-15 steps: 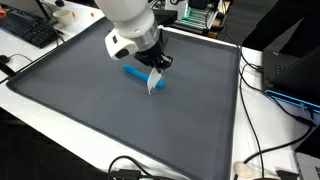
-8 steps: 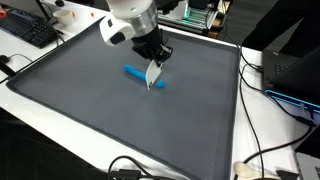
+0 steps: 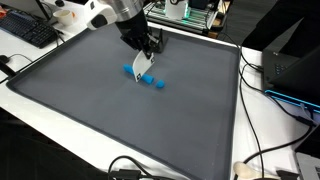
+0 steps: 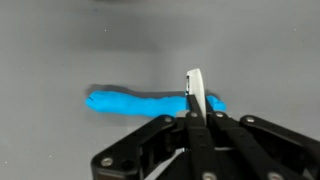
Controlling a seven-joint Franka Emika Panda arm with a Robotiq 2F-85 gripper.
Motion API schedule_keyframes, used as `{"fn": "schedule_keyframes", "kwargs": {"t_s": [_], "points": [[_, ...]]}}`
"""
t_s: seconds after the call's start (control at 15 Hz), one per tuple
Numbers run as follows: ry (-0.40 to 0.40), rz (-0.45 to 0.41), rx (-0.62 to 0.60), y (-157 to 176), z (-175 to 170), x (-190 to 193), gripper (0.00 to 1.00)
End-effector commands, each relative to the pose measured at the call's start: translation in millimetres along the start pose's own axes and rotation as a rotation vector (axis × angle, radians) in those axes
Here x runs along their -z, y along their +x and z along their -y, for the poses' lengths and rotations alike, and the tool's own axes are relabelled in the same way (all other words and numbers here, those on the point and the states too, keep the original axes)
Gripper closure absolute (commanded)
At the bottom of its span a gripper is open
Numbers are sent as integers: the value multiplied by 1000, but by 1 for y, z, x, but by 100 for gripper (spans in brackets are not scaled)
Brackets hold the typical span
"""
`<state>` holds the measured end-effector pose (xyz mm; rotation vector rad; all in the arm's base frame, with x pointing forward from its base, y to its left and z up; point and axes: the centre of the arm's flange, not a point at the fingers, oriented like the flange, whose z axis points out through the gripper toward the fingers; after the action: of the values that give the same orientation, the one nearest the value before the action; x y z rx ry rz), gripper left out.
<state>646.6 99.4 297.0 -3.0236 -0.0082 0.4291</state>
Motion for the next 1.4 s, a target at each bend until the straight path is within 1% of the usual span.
{"fn": "schedule_keyframes", "kwargs": {"t_s": [0.0, 0.33, 0.6, 1.33], "points": [[-8, 19, 10, -10, -9, -14, 99], [-15, 31, 9, -8, -11, -29, 99], [-13, 18, 12, -6, -9, -33, 99], [-49, -2, 19, 1, -9, -45, 99]]}}
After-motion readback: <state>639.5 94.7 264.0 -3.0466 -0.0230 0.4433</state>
